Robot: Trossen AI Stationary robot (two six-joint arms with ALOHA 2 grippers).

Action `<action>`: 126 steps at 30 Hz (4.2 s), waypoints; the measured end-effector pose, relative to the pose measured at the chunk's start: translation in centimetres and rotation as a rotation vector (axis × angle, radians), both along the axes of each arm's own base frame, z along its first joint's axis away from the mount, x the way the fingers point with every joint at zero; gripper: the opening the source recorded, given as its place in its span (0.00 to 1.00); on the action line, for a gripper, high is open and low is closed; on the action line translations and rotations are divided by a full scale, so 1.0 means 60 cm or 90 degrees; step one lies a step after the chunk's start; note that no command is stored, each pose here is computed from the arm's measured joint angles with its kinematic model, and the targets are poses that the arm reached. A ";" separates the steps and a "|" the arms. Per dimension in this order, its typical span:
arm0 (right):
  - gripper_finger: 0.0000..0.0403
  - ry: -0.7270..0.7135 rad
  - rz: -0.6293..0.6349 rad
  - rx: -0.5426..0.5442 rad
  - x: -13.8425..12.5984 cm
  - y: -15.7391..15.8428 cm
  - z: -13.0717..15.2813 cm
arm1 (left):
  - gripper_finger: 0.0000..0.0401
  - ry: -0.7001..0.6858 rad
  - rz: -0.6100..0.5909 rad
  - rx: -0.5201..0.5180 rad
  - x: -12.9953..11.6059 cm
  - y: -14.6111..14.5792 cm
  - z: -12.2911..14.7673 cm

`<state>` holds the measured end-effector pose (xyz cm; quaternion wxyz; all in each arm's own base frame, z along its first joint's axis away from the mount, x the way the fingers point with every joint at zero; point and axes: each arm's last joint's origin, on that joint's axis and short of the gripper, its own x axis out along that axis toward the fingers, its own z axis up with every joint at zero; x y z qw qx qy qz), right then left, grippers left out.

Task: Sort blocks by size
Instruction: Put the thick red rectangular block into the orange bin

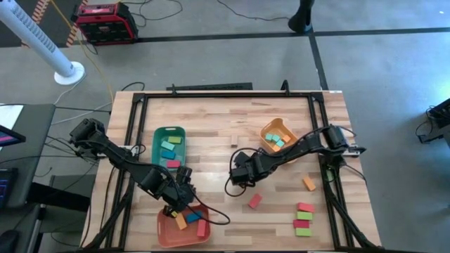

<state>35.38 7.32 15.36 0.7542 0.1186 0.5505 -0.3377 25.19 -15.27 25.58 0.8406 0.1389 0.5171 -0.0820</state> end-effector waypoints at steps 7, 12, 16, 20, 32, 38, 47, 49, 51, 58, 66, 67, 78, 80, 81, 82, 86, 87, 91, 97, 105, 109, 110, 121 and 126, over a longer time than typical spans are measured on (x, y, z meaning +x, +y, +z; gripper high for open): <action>0.69 -0.012 -0.008 0.002 -0.002 -0.011 -0.017 | 0.59 -0.008 0.005 0.011 0.001 0.001 0.000; 0.58 -0.022 0.001 0.003 -0.001 -0.005 -0.017 | 0.59 -0.016 0.004 0.029 0.001 0.002 0.001; 0.43 -0.022 0.011 0.004 -0.002 0.004 -0.017 | 0.59 -0.031 0.010 0.046 0.004 0.005 0.002; 0.38 -0.027 0.021 0.006 -0.004 0.013 -0.014 | 0.59 -0.044 0.016 0.050 0.010 0.009 0.003; 0.38 -0.068 0.102 0.015 0.004 0.069 0.018 | 0.59 -0.078 0.024 0.054 0.029 0.027 0.007; 0.38 -0.099 0.158 0.018 0.015 0.099 0.049 | 0.59 -0.100 0.039 0.100 0.031 0.032 0.009; 0.38 -0.141 0.231 0.003 0.024 0.138 0.091 | 0.59 -0.139 0.033 0.122 0.038 0.030 0.014; 0.38 -0.147 0.245 0.000 0.025 0.144 0.098 | 0.59 -0.152 0.027 0.127 0.041 0.029 0.016; 0.38 -0.155 0.257 -0.001 0.026 0.151 0.105 | 0.59 -0.161 0.023 0.131 0.043 0.029 0.018; 0.38 -0.173 0.291 -0.021 0.027 0.168 0.125 | 0.59 -0.193 0.036 0.121 0.053 0.034 0.021; 0.38 -0.185 0.320 -0.045 0.029 0.177 0.139 | 0.59 -0.298 0.067 0.059 0.034 0.059 -0.014; 0.38 -0.185 0.323 -0.046 0.029 0.177 0.139 | 0.59 -0.317 0.077 0.045 0.028 0.064 -0.013; 0.38 -0.239 0.362 -0.066 0.055 0.166 0.161 | 0.59 -0.398 0.062 -0.116 -0.001 0.078 -0.014; 0.38 -0.244 0.357 -0.067 0.059 0.159 0.162 | 0.59 -0.392 0.065 -0.133 -0.002 0.077 -0.017; 0.38 -0.245 0.357 -0.069 0.061 0.156 0.163 | 0.59 -0.392 0.069 -0.137 -0.002 0.077 -0.016; 0.38 -0.247 0.359 -0.070 0.063 0.154 0.163 | 0.59 -0.393 0.073 -0.141 -0.002 0.077 -0.016; 0.38 -0.263 0.369 -0.071 0.068 0.153 0.166 | 0.59 -0.404 0.077 -0.150 0.000 0.077 -0.013; 0.38 -0.265 0.371 -0.071 0.069 0.153 0.167 | 0.59 -0.406 0.077 -0.151 0.000 0.077 -0.013; 0.38 -0.280 0.382 -0.075 0.074 0.153 0.170 | 0.59 -0.407 0.086 -0.152 0.002 0.081 -0.013; 0.38 -0.302 0.391 -0.083 0.081 0.149 0.175 | 0.59 -0.427 0.069 -0.166 0.004 0.079 -0.007; 0.38 -0.304 0.392 -0.088 0.084 0.145 0.176 | 0.59 -0.421 0.061 -0.154 0.004 0.079 -0.009; 0.38 -0.304 0.393 -0.087 0.084 0.145 0.176 | 0.55 -0.430 0.084 -0.131 0.004 0.082 -0.009; 0.38 -0.305 0.392 -0.088 0.084 0.145 0.176 | 0.53 -0.431 0.088 -0.127 0.004 0.082 -0.009; 0.38 -0.303 0.389 -0.089 0.083 0.145 0.175 | 0.31 -0.430 0.089 -0.116 0.003 0.083 -0.010; 0.42 -0.304 0.388 -0.089 0.083 0.145 0.175 | 0.31 -0.429 0.086 -0.116 0.002 0.079 -0.010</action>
